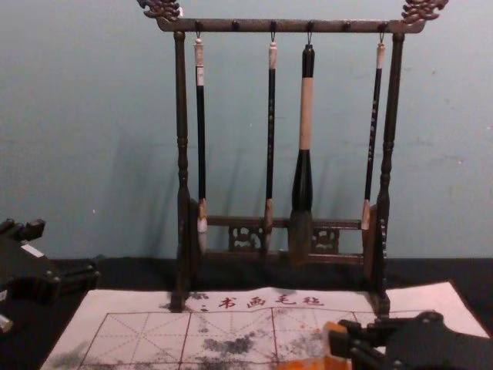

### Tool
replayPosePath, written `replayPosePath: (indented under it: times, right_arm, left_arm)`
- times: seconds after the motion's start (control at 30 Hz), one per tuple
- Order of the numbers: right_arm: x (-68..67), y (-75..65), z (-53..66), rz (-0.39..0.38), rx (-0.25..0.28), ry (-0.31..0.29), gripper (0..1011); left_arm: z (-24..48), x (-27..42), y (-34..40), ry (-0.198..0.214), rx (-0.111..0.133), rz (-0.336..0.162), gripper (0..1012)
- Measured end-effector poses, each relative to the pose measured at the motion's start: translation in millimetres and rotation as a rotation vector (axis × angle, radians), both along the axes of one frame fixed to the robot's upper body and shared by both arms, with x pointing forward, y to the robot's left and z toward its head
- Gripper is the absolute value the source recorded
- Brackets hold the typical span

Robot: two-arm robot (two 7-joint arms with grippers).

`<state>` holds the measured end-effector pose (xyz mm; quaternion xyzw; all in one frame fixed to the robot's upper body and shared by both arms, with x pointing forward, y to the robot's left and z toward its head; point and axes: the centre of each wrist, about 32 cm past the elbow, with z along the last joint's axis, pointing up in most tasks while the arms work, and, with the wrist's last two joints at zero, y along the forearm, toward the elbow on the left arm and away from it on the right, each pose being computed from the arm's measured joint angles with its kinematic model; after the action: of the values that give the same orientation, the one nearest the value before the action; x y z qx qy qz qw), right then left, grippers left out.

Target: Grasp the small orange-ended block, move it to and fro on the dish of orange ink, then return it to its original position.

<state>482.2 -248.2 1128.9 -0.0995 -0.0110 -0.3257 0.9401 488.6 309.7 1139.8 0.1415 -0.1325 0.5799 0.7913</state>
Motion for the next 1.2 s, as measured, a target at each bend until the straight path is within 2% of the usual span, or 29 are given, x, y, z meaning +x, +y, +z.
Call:
replayPosePath:
  times: [0.3,0.47,0.73,0.9,1.2]
  right_arm:
    - [2.0,-0.8,6.6,-0.026,0.029,-0.019,79]
    - [-2.0,-10.6,16.8,-0.075,0.078,-0.045,80]
    - [-12.7,-27.6,28.9,-0.130,0.121,-0.083,80]
    - [-24.0,-40.6,33.1,-0.150,0.116,-0.091,80]
    - [-37.0,-54.1,29.6,-0.160,0.087,-0.073,80]
  left_arm:
    - [0.0,0.0,0.0,0.000,0.000,0.000,1001]
    - [0.0,0.0,0.0,0.000,0.000,0.000,1001]
    - [0.0,0.0,0.0,0.000,0.000,0.000,1001]
    - [0.0,0.0,0.0,0.000,0.000,0.000,1001]
    - [0.0,0.0,0.0,0.000,0.000,0.000,1001]
